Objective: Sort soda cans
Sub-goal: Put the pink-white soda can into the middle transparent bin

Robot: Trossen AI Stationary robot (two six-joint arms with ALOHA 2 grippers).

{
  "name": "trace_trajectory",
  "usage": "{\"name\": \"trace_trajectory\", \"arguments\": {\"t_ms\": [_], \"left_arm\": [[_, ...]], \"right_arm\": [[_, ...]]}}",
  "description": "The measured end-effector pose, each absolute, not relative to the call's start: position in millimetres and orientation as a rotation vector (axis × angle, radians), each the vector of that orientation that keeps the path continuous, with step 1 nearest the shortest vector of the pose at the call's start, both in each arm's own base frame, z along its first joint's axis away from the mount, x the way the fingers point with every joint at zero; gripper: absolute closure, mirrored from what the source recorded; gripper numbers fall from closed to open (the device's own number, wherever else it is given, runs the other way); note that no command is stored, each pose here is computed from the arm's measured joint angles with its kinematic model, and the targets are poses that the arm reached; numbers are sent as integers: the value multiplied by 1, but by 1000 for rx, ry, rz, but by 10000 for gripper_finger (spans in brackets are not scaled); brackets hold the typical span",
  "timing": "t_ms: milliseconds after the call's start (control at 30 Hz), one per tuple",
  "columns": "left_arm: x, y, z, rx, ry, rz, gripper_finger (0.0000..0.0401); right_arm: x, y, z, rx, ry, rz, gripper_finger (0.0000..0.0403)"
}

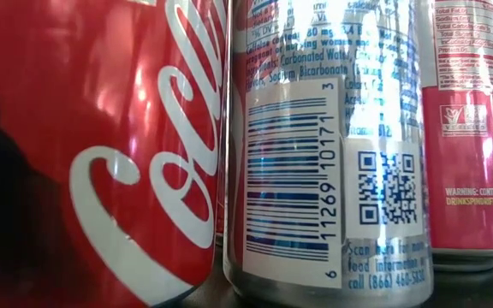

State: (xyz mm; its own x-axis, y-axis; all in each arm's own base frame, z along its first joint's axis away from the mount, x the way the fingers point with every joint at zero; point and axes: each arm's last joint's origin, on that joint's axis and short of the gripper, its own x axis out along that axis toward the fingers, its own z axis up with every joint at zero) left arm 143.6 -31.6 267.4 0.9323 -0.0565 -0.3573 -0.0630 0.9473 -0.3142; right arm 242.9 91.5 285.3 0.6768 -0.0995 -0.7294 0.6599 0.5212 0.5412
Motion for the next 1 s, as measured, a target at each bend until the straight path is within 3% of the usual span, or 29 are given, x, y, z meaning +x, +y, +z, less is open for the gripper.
{"name": "trace_trajectory", "arguments": {"t_ms": [267, 433, 767, 1000], "left_arm": [[144, -32, 267, -328, 373, 4, 347], [144, -32, 267, -328, 374, 4, 347], [144, -32, 267, -328, 374, 3, 347], [144, -32, 267, -328, 374, 4, 347]], "right_arm": [[252, 103, 308, 910, 886, -650, 403], [247, 112, 318, 904, 1060, -648, 403], [207, 139, 315, 839, 1129, -815, 403], [175, 146, 327, 830, 1120, -823, 403]]}}
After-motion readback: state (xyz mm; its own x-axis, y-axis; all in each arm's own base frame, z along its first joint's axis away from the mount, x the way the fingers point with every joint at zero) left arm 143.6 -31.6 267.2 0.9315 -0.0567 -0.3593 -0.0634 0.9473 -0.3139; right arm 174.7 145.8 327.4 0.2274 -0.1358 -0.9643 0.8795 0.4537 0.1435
